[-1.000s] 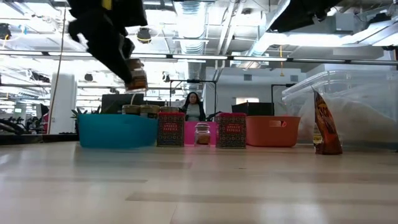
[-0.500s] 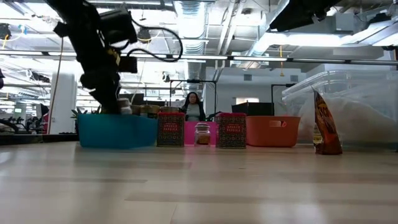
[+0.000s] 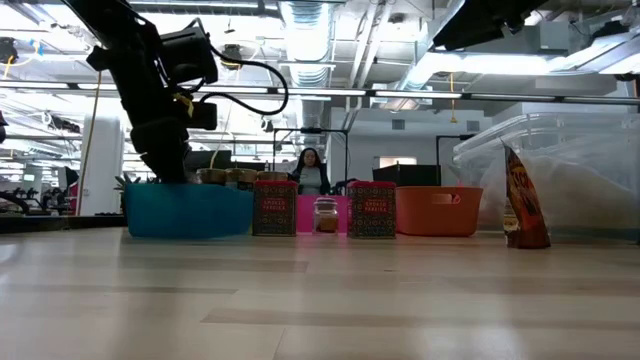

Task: Sort spices by type
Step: Put the bottom transparent seasoning bottle into the blue bin, then put the transparent seasoning bottle into the blue bin

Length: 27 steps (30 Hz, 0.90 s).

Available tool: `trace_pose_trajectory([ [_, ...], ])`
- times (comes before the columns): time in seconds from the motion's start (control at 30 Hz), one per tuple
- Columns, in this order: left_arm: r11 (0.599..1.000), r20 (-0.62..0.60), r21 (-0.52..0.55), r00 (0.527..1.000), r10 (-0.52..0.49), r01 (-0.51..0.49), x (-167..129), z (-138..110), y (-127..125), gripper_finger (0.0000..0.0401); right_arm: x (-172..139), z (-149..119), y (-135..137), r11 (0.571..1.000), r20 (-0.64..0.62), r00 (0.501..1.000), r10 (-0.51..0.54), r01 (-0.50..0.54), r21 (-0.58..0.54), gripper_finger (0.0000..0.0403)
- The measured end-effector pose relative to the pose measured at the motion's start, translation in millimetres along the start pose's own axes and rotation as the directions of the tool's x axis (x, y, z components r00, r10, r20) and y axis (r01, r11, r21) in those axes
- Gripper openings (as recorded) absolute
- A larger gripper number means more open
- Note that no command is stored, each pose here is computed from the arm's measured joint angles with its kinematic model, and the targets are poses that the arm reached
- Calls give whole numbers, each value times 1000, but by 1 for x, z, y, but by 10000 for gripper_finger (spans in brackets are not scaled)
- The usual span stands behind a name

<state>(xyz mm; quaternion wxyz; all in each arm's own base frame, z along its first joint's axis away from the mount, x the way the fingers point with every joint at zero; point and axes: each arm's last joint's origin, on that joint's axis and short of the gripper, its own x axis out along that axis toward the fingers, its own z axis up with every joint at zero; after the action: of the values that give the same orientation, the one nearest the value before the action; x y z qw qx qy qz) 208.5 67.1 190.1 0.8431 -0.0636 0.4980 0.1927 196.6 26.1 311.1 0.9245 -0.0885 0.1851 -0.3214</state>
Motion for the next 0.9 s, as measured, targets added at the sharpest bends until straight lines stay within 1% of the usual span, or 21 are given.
trace_pose_trajectory([
  [0.17,1000,6,1,1000,3,-3,0,1,0,247,0,0,0,1000,-1,1000,3,-3,-2,303],
  [0.3,1000,7,19,1000,6,-6,-4,5,0,259,0,0,0,1000,-1,1000,3,-3,-2,303],
  [0.43,997,92,65,995,45,-51,-22,30,3,260,0,0,0,1000,-1,1000,3,-3,-2,303],
  [0.53,989,169,87,980,106,-123,-39,50,6,261,0,0,0,1000,0,1000,3,-3,-1,303],
  [0.67,988,245,84,964,103,-127,-53,76,7,261,0,0,0,1000,1,1000,3,-3,0,303],
  [0.77,990,254,105,965,68,-98,-52,92,6,261,0,0,0,1000,1,1000,3,-3,2,303],
  [0.9,984,210,158,977,44,-78,-30,113,1,261,0,0,0,1000,1,1000,4,-4,3,303],
])
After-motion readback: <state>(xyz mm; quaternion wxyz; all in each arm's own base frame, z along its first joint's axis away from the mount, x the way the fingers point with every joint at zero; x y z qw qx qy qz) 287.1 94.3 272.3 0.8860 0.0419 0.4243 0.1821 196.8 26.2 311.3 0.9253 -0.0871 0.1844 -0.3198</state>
